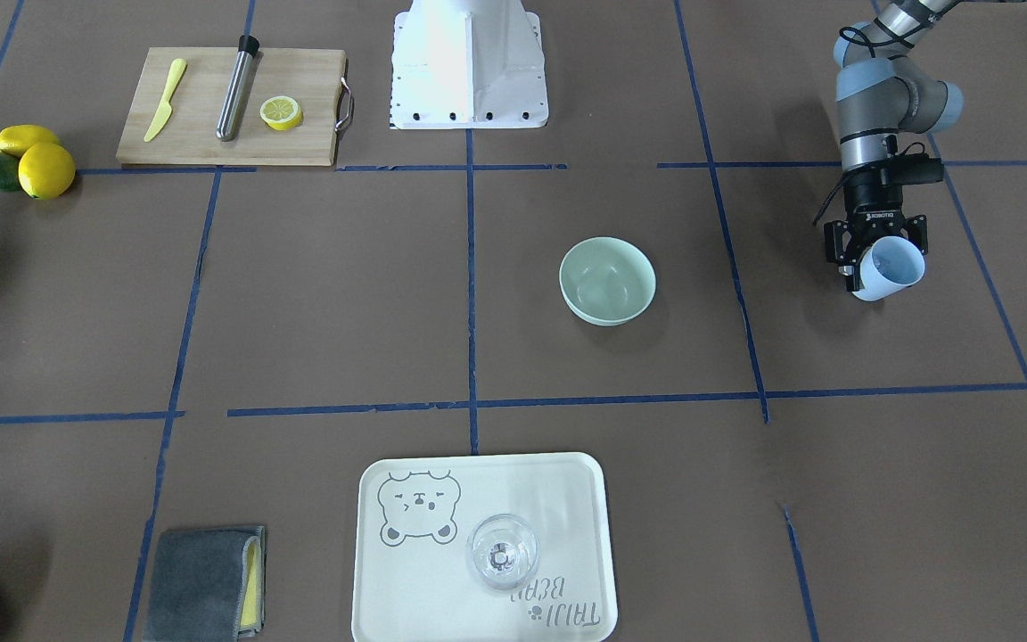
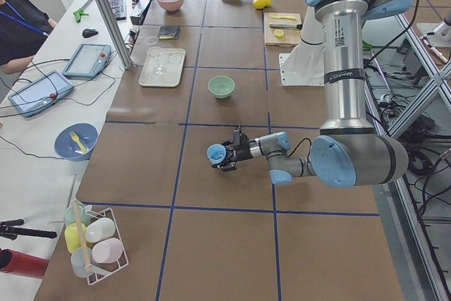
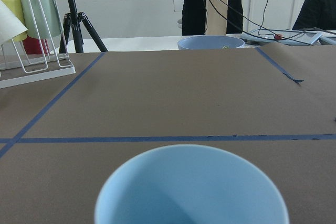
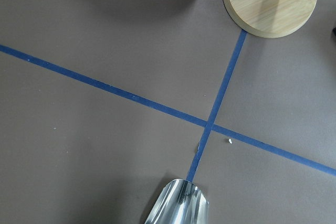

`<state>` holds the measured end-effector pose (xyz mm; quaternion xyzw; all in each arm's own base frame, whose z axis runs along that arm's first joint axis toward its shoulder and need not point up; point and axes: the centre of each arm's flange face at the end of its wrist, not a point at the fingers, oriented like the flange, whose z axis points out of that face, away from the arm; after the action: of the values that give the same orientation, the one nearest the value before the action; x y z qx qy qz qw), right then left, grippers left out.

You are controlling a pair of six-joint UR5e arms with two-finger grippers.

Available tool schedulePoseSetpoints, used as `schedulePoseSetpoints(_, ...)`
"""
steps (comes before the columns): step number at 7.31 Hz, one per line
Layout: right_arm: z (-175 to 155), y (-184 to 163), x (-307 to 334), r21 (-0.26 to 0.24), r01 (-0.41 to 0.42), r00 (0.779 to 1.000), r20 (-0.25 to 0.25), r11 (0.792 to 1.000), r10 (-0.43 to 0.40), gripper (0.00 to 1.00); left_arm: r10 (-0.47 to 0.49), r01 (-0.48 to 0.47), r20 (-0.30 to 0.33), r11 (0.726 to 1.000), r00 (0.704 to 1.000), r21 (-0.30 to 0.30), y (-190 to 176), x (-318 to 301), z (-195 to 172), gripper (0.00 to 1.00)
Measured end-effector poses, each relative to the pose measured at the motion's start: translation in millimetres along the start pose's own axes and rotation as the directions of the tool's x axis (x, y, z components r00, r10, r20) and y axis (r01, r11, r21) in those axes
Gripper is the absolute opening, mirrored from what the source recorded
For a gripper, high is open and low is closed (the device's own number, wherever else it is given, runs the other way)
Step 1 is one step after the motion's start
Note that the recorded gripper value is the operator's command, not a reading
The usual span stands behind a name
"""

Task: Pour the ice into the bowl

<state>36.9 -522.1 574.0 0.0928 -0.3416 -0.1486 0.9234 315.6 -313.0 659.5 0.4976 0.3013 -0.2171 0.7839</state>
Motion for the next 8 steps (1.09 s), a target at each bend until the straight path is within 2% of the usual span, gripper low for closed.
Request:
schedulePoseSetpoints(2,-0.1,-0.2,0.0,0.000,0.000,1.000,0.000,1.000,0.000,1.00,0.004,-0.005,-0.013,1.000,1.000,-0.010,-2.1,4.6,-1.1,0.00)
schedulePoseSetpoints(3,-0.1,-0.2,-0.1,0.000,0.000,1.000,0.000,1.000,0.000,1.00,0.031,-0.033,-0.037,0.999,0.999,-0.033,-6.0,10.5,-3.3,0.00)
schedulePoseSetpoints(4,0.0,-0.3,-0.3,0.000,0.000,1.000,0.001,1.000,0.000,1.00,0.071,-0.075,-0.087,0.996,0.994,-0.043,-20.1,22.4,-7.5,0.00)
schedulePoseSetpoints(6,0.4,-0.1,0.1,-0.001,-0.001,1.000,0.001,1.000,0.001,1.00,0.204,-0.204,-0.198,0.979,0.959,0.019,-58.0,55.3,-16.2,0.00)
schedulePoseSetpoints(8,0.9,0.3,0.8,-0.002,-0.003,1.000,0.001,1.000,0.003,1.00,0.324,-0.302,-0.240,0.945,0.915,0.124,-85.7,109.7,-9.4,0.00)
